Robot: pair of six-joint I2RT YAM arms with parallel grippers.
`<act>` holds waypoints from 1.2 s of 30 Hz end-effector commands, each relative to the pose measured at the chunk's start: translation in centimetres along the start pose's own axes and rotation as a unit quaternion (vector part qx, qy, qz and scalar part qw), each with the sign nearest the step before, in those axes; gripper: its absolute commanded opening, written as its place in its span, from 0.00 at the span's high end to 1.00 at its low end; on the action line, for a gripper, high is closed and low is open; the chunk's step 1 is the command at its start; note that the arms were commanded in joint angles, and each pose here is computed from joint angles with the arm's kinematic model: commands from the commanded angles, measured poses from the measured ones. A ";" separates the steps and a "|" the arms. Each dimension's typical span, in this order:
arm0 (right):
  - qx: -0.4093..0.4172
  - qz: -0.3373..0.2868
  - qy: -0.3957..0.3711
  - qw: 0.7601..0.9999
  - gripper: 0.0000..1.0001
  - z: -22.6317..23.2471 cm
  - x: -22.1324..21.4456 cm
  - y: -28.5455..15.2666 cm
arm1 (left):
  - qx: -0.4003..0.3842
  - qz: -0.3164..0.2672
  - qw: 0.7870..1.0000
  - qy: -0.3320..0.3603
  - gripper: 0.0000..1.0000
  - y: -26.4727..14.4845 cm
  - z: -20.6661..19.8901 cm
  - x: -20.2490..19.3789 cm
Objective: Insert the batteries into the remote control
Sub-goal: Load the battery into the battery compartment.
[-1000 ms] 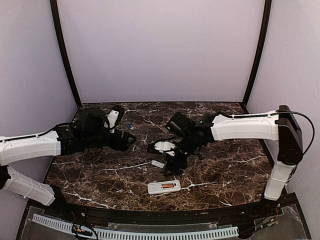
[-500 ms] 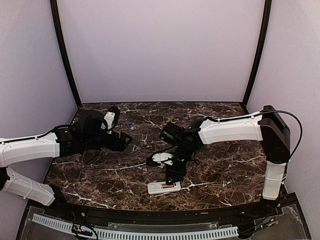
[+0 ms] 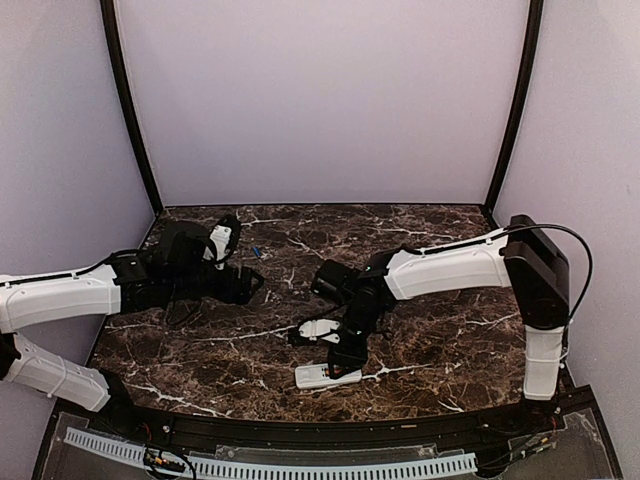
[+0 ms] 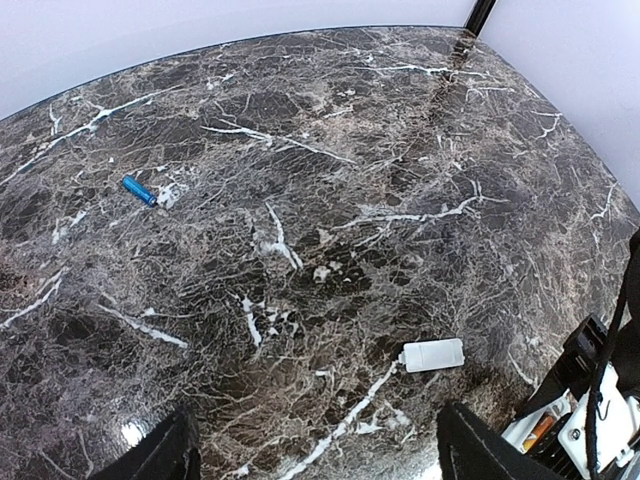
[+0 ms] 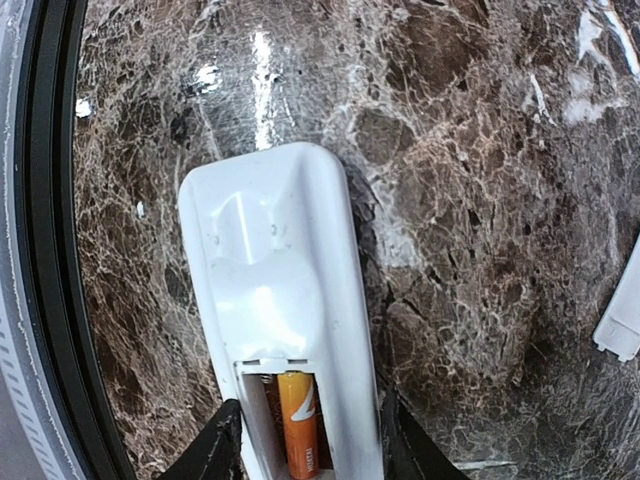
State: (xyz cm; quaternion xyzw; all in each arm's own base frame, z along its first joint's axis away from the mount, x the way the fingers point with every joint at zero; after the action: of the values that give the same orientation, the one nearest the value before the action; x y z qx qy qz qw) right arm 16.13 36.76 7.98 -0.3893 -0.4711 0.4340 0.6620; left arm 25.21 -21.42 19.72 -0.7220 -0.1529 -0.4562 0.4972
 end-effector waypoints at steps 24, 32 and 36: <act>-0.018 -0.025 0.023 0.999 0.55 -1.3 0.6 -1.1 | -0.052 0.042 0.997 -0.033 0.21 3.3 0.5 2.5; -0.011 -0.004 0.021 1.000 0.54 -1.5 -0.2 0.3 | -0.037 0.025 0.998 -0.034 0.21 2.6 1.3 3.0; -0.011 0.008 0.022 1.000 0.52 -1.5 -0.9 0.7 | -0.030 0.025 0.999 -0.035 0.21 2.6 1.7 3.0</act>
State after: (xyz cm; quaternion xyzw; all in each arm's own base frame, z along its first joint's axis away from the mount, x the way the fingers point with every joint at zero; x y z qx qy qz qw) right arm 17.46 36.79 8.18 -0.3986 -0.4706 0.4112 0.6713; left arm 29.51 -22.52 19.52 -0.7572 -0.1281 -0.4222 0.4817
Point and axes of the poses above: each gripper's point midway between its finger pads, its own y axis out along the fingers, its own z axis along the line the jaws close on, x = y × z, the point moved 5 cm from there along -y, back along the fingers, and after that the axes turned 6 degrees about y, right-handed, at the moved point
